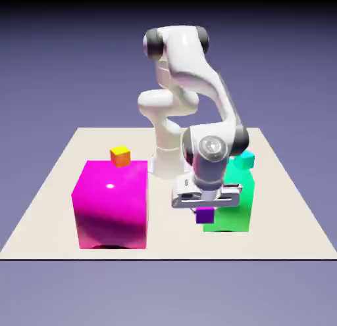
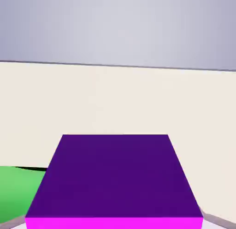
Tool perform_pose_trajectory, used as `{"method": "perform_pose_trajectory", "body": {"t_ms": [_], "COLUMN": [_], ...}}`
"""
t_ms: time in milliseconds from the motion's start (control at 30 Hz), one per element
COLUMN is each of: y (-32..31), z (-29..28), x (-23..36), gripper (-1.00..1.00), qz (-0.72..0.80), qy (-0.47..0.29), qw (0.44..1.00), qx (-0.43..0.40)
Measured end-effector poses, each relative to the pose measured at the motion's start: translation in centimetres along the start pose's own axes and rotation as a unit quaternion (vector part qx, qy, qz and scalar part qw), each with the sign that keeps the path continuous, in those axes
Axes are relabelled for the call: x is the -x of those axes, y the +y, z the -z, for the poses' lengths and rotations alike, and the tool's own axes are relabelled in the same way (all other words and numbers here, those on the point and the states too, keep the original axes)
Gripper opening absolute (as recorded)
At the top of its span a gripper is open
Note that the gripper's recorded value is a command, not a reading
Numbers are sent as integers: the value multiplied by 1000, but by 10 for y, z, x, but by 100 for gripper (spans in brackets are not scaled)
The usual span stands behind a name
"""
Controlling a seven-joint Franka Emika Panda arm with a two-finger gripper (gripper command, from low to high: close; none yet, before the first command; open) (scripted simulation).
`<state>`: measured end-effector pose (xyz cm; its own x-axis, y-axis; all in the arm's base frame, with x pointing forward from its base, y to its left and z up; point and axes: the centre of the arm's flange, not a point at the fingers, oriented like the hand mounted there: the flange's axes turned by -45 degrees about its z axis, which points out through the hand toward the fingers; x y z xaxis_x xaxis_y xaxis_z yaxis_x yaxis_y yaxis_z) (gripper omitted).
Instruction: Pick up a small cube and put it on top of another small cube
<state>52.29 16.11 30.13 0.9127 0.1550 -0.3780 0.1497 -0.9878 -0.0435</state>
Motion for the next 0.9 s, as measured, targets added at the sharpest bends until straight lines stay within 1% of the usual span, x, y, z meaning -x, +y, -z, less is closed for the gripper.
{"method": "perform_pose_trajectory", "body": {"t_ms": [133, 267, 333, 567, 600, 633, 767, 800, 867, 900], "y": [-71, -119, -132, -100, -99, -99, -88, -85, -85, -88], "z": [31, 50, 57, 47, 61, 61, 5, -6, -6, 8], "x": [60, 125, 157, 230, 230, 230, 220, 219, 219, 220], "gripper": [-100, -100, -100, -100, -100, -100, -100, 100, 100, 100], "qz": [82, 160, 193, 270, 260, 260, 260, 260, 260, 260], "qy": [-10, -20, -25, -33, -5, -5, -5, -5, -5, -5], "qw": [996, 986, 980, 955, 957, 957, 957, 957, 957, 957], "qx": [14, 31, 39, 116, 127, 127, 127, 127, 128, 128]}}
